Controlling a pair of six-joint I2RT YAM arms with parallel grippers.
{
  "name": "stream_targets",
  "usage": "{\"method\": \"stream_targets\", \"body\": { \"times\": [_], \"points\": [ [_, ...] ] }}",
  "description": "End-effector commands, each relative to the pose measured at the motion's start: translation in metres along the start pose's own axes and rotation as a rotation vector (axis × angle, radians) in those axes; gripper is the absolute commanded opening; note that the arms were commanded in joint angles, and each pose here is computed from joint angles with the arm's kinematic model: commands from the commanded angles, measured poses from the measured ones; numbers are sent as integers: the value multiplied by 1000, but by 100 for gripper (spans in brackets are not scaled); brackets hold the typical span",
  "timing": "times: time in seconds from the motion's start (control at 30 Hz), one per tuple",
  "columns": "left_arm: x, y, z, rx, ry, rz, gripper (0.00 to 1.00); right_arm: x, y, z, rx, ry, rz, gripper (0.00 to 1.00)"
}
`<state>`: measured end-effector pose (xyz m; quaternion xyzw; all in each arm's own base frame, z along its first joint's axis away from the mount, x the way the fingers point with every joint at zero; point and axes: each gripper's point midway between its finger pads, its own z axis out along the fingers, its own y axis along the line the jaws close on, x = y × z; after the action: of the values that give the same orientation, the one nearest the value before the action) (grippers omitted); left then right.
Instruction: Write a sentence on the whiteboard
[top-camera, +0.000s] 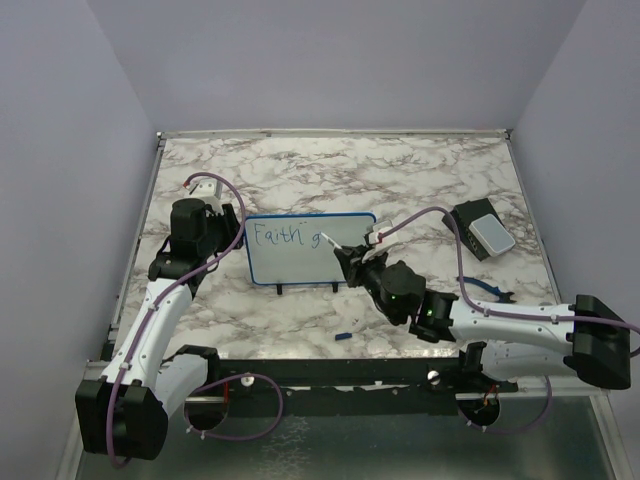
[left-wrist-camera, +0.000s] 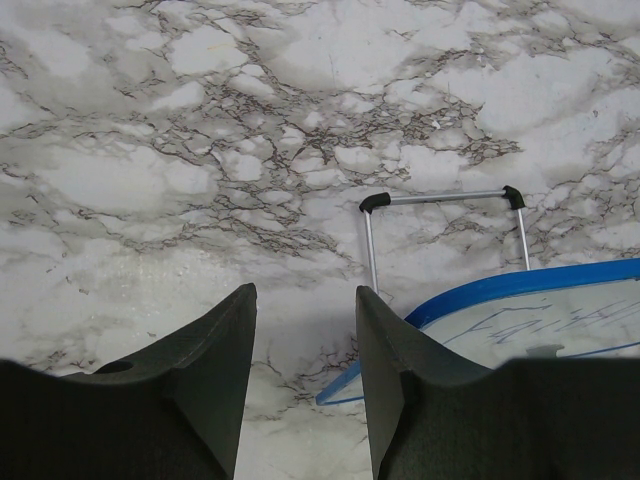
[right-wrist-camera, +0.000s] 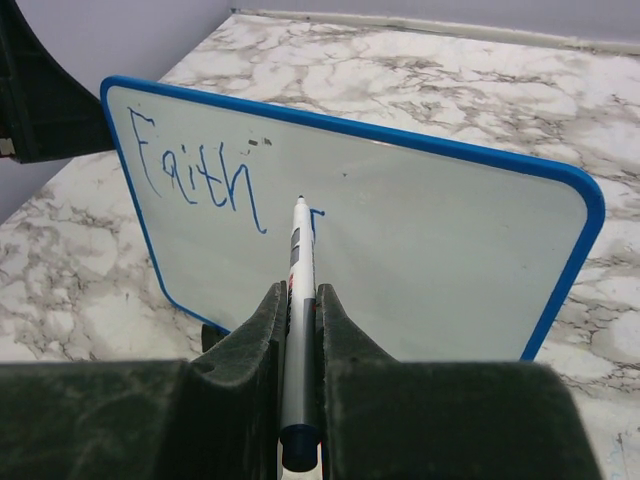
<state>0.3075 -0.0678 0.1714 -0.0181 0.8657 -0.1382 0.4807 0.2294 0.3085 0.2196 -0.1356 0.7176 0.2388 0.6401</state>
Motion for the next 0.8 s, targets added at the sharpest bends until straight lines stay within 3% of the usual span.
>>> {"method": "stream_targets", "body": {
  "times": [0.0,0.77],
  "points": [
    [2,-8,-1,41,-3,0,46,7,-23,-5,87,7,-37,1],
    [2,-8,-1,41,-4,-1,46,14,-20,3,96,16,-68,1]
  ]
}}
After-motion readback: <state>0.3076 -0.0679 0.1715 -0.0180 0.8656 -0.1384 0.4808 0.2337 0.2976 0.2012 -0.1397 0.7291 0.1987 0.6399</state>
